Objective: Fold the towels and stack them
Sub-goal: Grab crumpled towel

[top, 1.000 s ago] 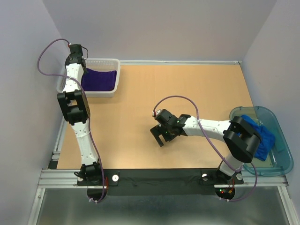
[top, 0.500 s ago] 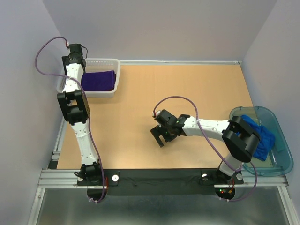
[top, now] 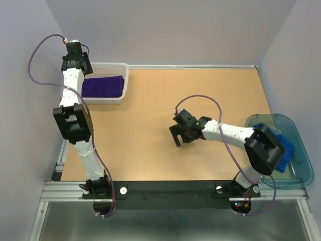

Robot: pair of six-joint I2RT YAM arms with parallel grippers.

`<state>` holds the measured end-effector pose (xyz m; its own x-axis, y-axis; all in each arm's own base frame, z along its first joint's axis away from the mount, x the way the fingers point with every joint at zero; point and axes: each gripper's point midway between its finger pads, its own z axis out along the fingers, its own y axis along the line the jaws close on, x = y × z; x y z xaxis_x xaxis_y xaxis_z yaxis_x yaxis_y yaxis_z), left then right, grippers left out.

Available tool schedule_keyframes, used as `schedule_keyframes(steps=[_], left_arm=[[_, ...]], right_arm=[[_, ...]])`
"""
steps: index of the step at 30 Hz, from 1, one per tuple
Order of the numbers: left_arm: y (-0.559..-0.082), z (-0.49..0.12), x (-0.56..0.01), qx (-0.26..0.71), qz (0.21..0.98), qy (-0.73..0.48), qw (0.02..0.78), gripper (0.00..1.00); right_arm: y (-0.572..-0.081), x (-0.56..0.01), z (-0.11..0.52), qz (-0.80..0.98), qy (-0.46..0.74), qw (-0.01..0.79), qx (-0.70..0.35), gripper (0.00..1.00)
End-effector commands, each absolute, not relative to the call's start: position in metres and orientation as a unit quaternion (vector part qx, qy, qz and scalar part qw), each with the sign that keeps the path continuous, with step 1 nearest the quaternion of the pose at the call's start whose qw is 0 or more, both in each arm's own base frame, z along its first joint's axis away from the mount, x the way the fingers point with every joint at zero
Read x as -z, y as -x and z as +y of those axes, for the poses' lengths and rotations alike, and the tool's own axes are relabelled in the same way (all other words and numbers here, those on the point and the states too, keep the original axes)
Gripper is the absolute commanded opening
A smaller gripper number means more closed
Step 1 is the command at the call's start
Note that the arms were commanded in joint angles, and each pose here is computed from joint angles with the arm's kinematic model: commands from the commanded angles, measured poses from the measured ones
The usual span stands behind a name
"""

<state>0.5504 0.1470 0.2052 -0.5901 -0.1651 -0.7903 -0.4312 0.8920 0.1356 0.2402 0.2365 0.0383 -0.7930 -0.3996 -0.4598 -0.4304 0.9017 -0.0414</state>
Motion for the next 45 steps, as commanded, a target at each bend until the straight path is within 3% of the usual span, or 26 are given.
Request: schedule_keyframes(steps=[1,5,8,10,14,19,26,31,38,41,43,44,45], left_arm=[[-0.527,0.079,-0.285,-0.035,0.854,0.138,0.501,0.7],[-0.483,0.014,-0.271,0.016,0.864,0.078,0.497,0.71],[-0.441,-0.048,-0.266,0.06,0.863,0.017,0.501,0.71],[-0.411,-0.085,-0.277,0.102,0.849,-0.031,0.518,0.71],[-0.352,-0.133,-0.232,0.171,0.849,-0.101,0.49,0.73],[-0.305,-0.138,-0.205,0.202,0.836,-0.122,0.496,0.76],[-0.289,-0.128,-0.203,0.203,0.813,-0.098,0.537,0.88],[-0.295,-0.114,-0.21,0.169,0.813,-0.076,0.552,0.89],[-0.301,-0.103,-0.205,0.146,0.819,-0.043,0.554,0.99],[-0.304,-0.099,-0.203,0.137,0.821,-0.038,0.554,0.99],[-0.305,-0.094,-0.206,0.128,0.818,-0.026,0.56,0.99],[-0.306,-0.093,-0.206,0.126,0.817,-0.027,0.562,0.99],[-0.305,-0.093,-0.208,0.126,0.816,-0.026,0.563,0.99]], right_arm=[[-0.297,-0.105,0.205,0.934,0.115,0.337,-0.01,0.99],[-0.326,-0.143,0.145,0.922,0.025,0.385,0.032,1.0],[-0.342,-0.172,0.064,0.902,-0.089,0.411,0.096,1.0],[-0.339,-0.19,0.025,0.883,-0.149,0.428,0.121,1.0],[-0.324,-0.212,-0.056,0.84,-0.271,0.441,0.161,1.0],[-0.289,-0.206,-0.145,0.752,-0.446,0.428,0.227,1.0],[-0.255,-0.149,-0.21,0.651,-0.633,0.374,0.189,1.0],[-0.232,-0.102,-0.224,0.625,-0.681,0.334,0.185,1.0],[-0.225,-0.051,-0.221,0.638,-0.694,0.279,0.182,0.99],[-0.225,-0.031,-0.214,0.652,-0.694,0.255,0.171,0.92],[-0.224,-0.021,-0.209,0.659,-0.693,0.242,0.163,0.79],[-0.224,-0.02,-0.209,0.662,-0.69,0.242,0.162,0.71],[-0.227,-0.023,-0.207,0.667,-0.686,0.245,0.155,0.52]])
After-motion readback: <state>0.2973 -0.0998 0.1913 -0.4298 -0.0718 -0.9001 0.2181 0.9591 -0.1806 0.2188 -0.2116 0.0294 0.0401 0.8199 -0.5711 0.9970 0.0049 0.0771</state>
